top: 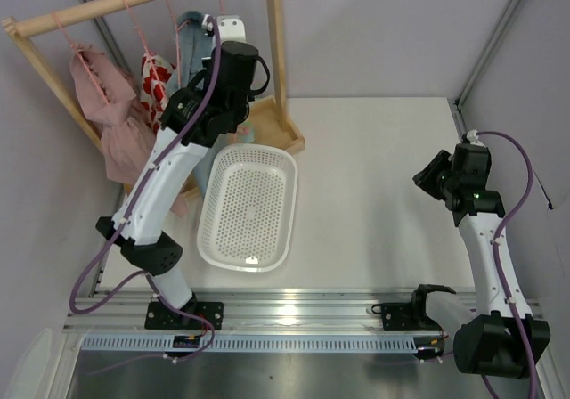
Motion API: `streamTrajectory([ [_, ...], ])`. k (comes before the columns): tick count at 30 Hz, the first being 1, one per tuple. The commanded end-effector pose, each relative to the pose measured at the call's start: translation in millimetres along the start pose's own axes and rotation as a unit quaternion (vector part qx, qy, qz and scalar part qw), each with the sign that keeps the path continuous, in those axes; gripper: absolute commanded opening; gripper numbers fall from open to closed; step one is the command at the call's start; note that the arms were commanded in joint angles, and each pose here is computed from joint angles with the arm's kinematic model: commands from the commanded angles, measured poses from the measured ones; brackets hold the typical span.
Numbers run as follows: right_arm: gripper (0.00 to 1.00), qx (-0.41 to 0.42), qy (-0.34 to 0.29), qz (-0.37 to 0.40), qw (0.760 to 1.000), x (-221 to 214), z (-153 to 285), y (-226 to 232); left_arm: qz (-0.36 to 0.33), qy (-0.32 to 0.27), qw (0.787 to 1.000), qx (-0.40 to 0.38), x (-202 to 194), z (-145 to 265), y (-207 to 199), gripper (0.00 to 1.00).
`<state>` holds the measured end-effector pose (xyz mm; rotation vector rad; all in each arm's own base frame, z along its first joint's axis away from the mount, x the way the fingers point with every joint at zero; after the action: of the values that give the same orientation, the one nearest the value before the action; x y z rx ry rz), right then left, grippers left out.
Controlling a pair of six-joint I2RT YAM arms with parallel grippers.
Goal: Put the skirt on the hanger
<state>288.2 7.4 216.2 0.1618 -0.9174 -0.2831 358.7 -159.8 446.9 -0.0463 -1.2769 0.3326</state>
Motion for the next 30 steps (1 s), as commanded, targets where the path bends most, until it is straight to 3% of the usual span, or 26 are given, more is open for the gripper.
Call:
streamTrajectory([
  [1, 0.33, 0.001, -0.003, 0.001, 1.000, -2, -2, -2, 0.029, -0.088, 0.996, 0.020, 47, -4, -5, 0.00],
  [11, 0.32, -0.016, 0.032, 0.020, 0.999, -24, 3, -3, 0.035, -0.172, 0.980, 0.094, 68, -33, -16, 0.00],
  [18, 0.32, 0.003, 0.032, -0.002, 0.999, -31, 17, 4, 0.044, -0.199, 0.974, 0.094, 79, -57, -28, 0.00],
  [30, 0.32, -0.004, 0.015, -0.041, 0.999, -32, 28, 4, 0.045, -0.193, 0.976, 0.093, 76, -95, -16, 0.00],
])
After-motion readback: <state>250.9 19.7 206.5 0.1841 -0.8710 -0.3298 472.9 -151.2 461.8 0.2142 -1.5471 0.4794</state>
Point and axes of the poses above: each gripper's point midway between its finger pads, its own z axis back along the fingers, its own y axis along the line the jaws close on, x = y × z, the point moved 2 cm from there along z, back along the fingers, and after that the axes turned 15 degrees about z, right-handed, at the moved point
